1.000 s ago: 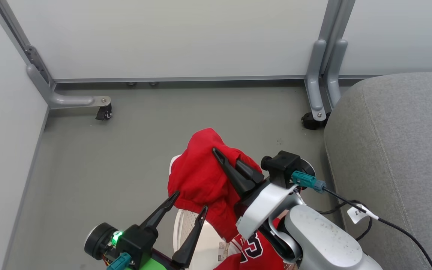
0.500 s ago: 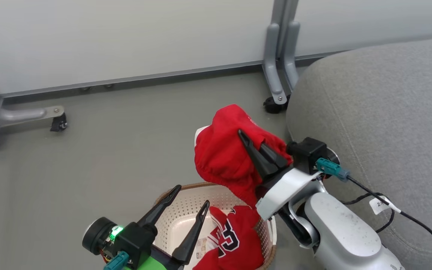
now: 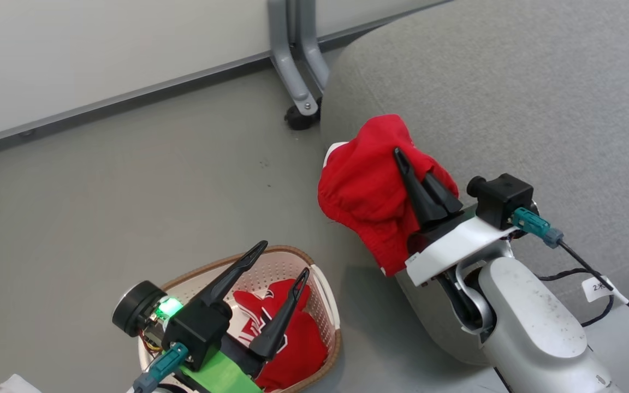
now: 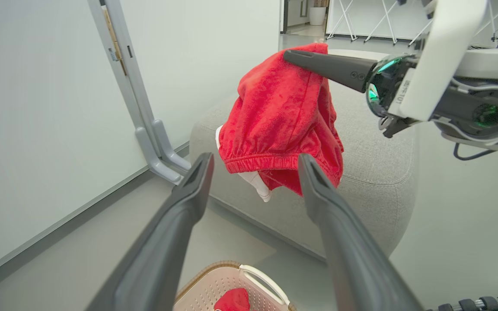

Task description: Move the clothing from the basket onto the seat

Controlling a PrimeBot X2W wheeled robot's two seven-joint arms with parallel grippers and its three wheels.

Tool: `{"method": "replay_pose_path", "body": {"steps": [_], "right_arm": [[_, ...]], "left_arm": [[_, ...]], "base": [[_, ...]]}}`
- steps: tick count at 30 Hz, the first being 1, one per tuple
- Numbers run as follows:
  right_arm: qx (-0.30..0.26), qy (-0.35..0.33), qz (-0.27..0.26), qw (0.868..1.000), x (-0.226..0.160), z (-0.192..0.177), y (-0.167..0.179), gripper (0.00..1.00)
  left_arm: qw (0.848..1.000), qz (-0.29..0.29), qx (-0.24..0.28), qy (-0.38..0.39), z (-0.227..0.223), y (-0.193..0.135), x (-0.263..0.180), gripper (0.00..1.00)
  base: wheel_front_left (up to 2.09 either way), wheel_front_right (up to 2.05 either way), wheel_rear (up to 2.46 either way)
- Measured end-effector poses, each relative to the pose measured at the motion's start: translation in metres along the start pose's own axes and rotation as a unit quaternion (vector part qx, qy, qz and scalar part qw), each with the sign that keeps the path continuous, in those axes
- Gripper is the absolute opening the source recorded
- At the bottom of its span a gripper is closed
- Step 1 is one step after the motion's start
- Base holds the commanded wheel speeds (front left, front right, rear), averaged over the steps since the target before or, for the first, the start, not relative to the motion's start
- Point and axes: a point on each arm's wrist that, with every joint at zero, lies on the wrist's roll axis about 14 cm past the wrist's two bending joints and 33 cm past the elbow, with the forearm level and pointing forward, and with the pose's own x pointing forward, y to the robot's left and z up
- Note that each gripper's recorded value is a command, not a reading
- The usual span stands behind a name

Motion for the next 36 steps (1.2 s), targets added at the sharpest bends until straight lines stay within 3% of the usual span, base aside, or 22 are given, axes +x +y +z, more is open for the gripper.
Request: {"method": "replay_pose_path", "body": {"steps": [11, 18, 22, 26, 30, 31, 32, 33, 34, 36], "right_arm": [[-0.038, 0.012, -0.15, 0.988, -0.011, 0.0, -0.113, 0.0], [-0.084, -0.023, -0.224, 0.971, 0.018, 0.038, -0.193, 0.0], [-0.104, -0.035, -0.244, 0.964, 0.04, 0.049, -0.221, 0.0], [-0.106, -0.006, -0.27, 0.957, 0.051, 0.026, -0.248, 0.0], [-0.096, 0.055, -0.272, 0.956, 0.058, -0.029, -0.253, 0.0], [-0.091, 0.069, -0.273, 0.955, 0.058, -0.043, -0.253, 0.06], [-0.087, 0.08, -0.274, 0.954, 0.058, -0.053, -0.254, 0.33], [-0.082, 0.092, -0.275, 0.953, 0.057, -0.065, -0.253, 0.88], [-0.076, 0.099, -0.278, 0.952, 0.056, -0.075, -0.253, 1.0], [-0.07, 0.113, -0.28, 0.951, 0.053, -0.091, -0.251, 1.0]], "left_arm": [[0.996, -0.082, -0.018, -0.007, -0.011, -0.007, 0.047, 1.0], [0.995, -0.099, -0.02, -0.021, -0.02, 0.013, 0.068, 1.0], [0.996, -0.089, -0.018, -0.027, -0.027, 0.032, 0.074, 1.0], [0.996, -0.077, -0.023, -0.027, -0.041, 0.048, 0.076, 1.0], [0.997, -0.063, -0.037, -0.011, -0.063, 0.062, 0.073, 1.0], [0.997, -0.059, -0.04, -0.008, -0.069, 0.065, 0.072, 1.0], [0.998, -0.056, -0.042, -0.005, -0.073, 0.067, 0.071, 1.0], [0.998, -0.052, -0.046, 0.0, -0.078, 0.07, 0.07, 1.0], [0.998, -0.048, -0.049, 0.005, -0.083, 0.072, 0.068, 1.0], [0.998, -0.042, -0.053, 0.012, -0.091, 0.076, 0.066, 1.0]], "base": [[0.0, 0.0, 0.0], [0.0, 0.0, 0.0], [0.0, 0.0, 0.0], [0.0, 0.0, 0.0], [0.0, 0.0, 0.0], [0.0, 0.0, 0.0], [0.0, 0.0, 0.0], [0.0, 0.0, 0.0], [0.0, 0.0, 0.0], [0.0, 0.0, 0.0]]}}
